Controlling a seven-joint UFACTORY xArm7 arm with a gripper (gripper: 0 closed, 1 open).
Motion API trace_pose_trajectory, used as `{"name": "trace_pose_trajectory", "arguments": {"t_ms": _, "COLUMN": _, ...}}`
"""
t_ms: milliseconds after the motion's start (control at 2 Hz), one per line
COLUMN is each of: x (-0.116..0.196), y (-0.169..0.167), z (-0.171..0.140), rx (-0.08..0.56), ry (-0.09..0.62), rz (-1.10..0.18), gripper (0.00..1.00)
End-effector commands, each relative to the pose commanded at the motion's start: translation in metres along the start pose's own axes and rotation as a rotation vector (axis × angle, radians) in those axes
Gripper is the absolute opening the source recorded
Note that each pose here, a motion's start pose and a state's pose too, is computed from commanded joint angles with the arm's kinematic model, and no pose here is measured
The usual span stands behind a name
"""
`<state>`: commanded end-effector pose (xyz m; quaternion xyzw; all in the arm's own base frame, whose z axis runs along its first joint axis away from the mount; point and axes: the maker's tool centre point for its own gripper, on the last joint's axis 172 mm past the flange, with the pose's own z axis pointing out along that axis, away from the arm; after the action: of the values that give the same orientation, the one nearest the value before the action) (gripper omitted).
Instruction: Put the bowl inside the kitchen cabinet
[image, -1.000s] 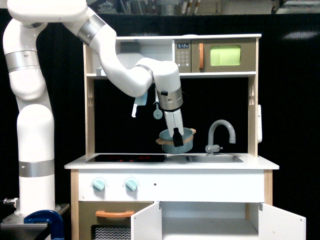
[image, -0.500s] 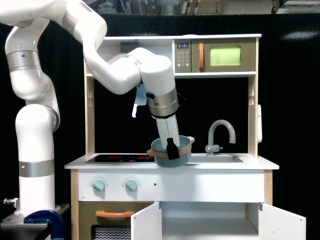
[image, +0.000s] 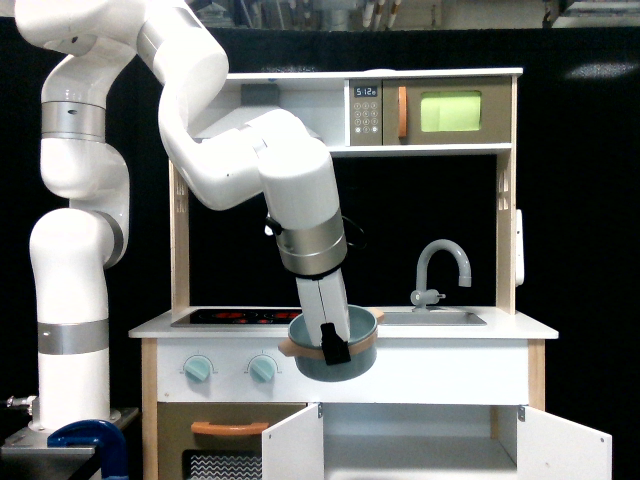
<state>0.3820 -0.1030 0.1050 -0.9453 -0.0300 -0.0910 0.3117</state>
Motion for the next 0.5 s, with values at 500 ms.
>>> {"name": "trace_pose_trajectory", "arguments": {"t_ms": 500, "x": 0.002, "y": 0.0541, "z": 0.058, "rx": 0.0, "ry": 0.0, "rz": 0.0, "gripper": 0.0}}
